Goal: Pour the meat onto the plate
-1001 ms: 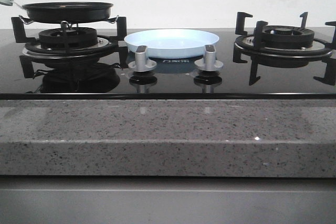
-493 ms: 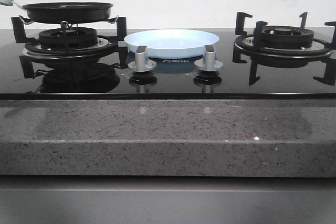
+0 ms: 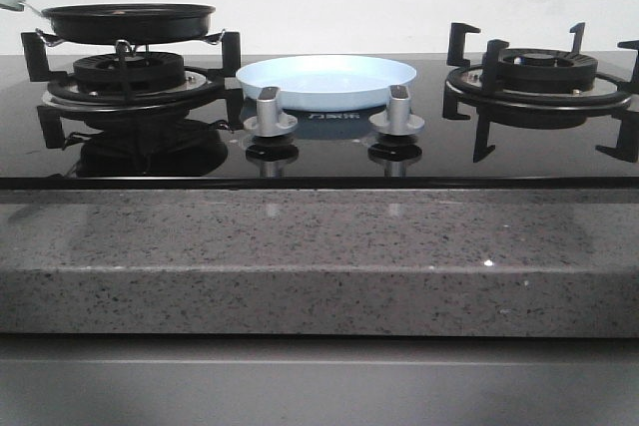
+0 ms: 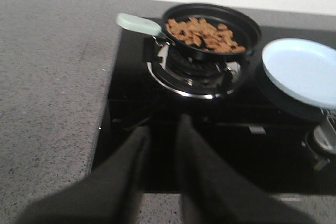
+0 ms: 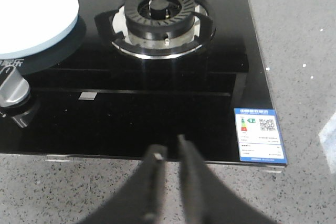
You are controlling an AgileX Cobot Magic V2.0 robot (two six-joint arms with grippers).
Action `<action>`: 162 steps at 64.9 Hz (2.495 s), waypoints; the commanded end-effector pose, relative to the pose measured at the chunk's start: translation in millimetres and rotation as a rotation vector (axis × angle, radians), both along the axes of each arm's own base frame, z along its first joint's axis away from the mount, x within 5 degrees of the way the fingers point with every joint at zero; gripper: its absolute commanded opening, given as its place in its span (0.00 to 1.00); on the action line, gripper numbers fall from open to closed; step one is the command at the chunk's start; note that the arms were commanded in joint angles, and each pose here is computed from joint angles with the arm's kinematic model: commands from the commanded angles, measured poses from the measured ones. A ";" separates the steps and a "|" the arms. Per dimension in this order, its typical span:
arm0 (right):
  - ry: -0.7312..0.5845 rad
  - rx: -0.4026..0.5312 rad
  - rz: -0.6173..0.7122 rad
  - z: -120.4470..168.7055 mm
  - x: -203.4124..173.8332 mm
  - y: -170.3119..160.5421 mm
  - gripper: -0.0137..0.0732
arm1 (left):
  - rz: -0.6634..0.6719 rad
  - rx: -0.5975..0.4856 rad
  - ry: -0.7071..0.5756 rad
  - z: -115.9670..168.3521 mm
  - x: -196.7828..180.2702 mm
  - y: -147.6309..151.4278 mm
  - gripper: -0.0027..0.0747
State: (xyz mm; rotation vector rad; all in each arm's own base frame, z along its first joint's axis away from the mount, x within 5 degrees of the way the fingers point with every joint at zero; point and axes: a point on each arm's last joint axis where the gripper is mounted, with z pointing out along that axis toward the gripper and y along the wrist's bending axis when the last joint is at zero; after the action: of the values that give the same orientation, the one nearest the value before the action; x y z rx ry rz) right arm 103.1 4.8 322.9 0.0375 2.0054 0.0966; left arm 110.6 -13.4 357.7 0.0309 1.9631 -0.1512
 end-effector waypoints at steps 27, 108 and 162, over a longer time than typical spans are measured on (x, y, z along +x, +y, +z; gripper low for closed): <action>0.097 0.044 0.204 49.8 29.4 23.2 0.74 | -0.104 0.046 -0.087 14.4 4.3 -11.2 0.58; 0.371 -0.038 0.413 26.1 324.3 118.7 0.58 | -0.104 0.044 -0.089 14.5 4.3 -11.3 0.44; 0.470 -0.082 0.423 -11.5 360.7 126.1 0.42 | -0.105 0.039 -0.088 14.5 4.3 -11.6 0.44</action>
State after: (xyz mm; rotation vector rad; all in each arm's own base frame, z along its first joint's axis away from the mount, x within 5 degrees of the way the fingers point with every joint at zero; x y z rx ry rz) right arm 471.4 133.9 271.5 -0.4496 2.5611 0.3038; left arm 112.7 -23.5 355.3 0.1672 1.9798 -0.1601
